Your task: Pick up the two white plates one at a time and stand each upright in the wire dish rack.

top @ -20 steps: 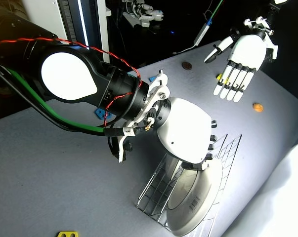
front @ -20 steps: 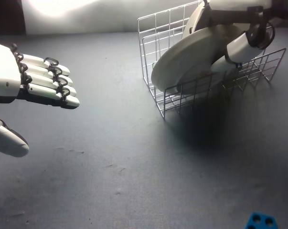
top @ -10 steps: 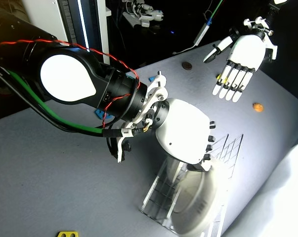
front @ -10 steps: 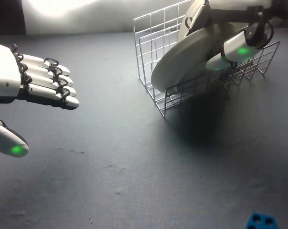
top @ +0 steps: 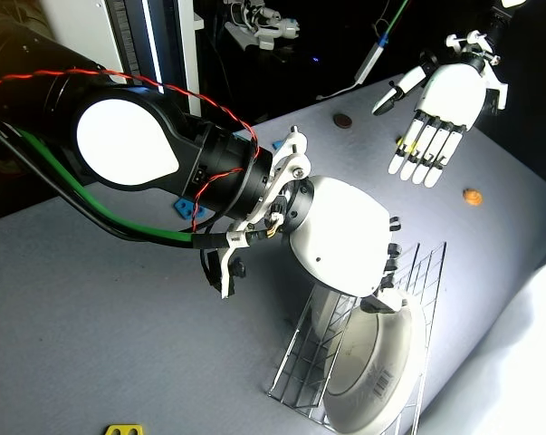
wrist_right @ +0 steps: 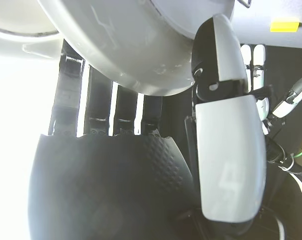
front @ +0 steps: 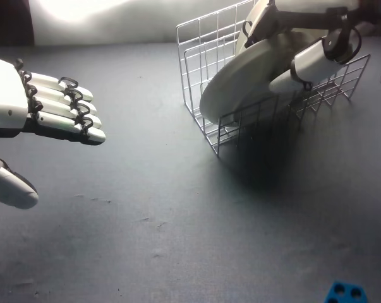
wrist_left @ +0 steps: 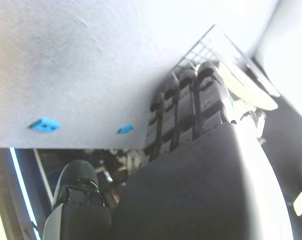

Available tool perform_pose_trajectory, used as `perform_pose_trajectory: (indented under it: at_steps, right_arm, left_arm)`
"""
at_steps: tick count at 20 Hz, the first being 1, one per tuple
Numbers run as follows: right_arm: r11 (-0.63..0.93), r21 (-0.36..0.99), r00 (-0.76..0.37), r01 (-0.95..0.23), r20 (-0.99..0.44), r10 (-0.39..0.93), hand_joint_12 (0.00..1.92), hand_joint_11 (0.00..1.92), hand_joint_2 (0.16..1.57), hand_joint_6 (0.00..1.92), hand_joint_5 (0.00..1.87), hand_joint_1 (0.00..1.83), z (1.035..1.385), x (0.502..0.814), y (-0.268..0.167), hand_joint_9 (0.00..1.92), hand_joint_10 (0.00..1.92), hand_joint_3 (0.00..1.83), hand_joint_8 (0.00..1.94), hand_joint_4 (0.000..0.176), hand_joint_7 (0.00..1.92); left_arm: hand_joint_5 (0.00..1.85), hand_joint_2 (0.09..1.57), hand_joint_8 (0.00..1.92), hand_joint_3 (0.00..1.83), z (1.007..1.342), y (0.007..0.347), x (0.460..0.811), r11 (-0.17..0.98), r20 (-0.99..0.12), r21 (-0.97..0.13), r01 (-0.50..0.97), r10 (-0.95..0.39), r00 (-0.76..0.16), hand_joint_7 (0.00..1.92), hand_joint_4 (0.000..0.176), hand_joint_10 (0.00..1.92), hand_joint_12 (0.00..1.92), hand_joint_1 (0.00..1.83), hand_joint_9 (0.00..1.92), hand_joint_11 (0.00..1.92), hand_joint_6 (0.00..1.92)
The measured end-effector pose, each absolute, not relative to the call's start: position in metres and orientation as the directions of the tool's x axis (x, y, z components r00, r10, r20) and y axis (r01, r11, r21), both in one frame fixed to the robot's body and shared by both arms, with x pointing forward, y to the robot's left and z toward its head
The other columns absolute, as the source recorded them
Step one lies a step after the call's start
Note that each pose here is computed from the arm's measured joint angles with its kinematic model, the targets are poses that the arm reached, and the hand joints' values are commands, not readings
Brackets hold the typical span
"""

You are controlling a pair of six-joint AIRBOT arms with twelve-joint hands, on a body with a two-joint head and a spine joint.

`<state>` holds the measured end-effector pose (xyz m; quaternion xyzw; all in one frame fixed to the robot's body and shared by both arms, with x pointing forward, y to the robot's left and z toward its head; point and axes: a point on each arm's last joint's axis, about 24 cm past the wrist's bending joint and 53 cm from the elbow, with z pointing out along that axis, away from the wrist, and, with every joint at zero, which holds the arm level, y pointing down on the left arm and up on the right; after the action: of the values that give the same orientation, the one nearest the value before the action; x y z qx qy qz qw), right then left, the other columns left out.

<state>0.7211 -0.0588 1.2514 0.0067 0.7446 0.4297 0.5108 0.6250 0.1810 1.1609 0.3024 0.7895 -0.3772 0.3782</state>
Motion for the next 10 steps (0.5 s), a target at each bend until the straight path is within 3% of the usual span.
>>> perform_pose_trajectory:
  at_steps: [10]
  right_arm:
    - [0.621,0.631,-0.432,-0.465,-0.774,0.464,1.18,0.21,1.06,0.00,0.72,1.05,1.281,0.717,-0.065,0.73,0.00,0.00,0.00,0.000,0.77]
  left_arm:
    - [0.11,1.12,0.01,0.00,1.161,0.178,0.622,0.524,-0.825,-0.367,0.769,0.198,-0.529,0.13,0.000,0.01,0.00,0.00,0.08,0.00,0.01]
